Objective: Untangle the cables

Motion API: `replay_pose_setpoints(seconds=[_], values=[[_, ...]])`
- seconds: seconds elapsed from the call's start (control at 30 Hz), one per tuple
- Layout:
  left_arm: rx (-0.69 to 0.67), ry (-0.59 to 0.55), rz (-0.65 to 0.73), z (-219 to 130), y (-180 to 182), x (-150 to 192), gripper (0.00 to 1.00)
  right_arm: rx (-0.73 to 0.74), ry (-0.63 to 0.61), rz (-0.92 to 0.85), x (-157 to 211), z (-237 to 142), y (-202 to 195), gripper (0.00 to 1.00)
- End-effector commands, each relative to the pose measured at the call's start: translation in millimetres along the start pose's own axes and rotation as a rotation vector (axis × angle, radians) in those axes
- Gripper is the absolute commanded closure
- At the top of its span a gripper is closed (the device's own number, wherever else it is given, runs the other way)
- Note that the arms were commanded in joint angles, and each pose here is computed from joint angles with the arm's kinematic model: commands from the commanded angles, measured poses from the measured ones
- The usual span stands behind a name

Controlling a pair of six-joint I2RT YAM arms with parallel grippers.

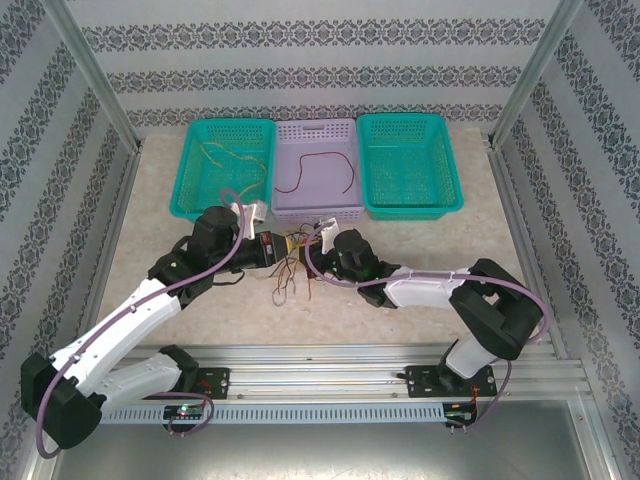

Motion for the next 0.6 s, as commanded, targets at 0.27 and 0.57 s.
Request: replay_pose_setpoints(seconds=[0.27, 0.57], values=[[-0.244, -0.176, 0.198, -68, -8, -47, 1.0, 0.074, 0.051, 0.04, 6, -47, -36, 1.0], [-0.367, -0.269, 0.17, -112, 6, -86, 1.0, 0.197, 0.048, 0.152, -7, -98, -84, 1.0]])
Point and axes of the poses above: each hand's point on the last joint's axis, 136 mm out from that joint toward the fingers, its own z axis out along the fingers, its own y axis along the line the jaws close on, x = y × z, the point moved 2 cm from there along -z, back along the fingers, and after that the axes turned 2 degrees about -z, right-handed, at the moved point
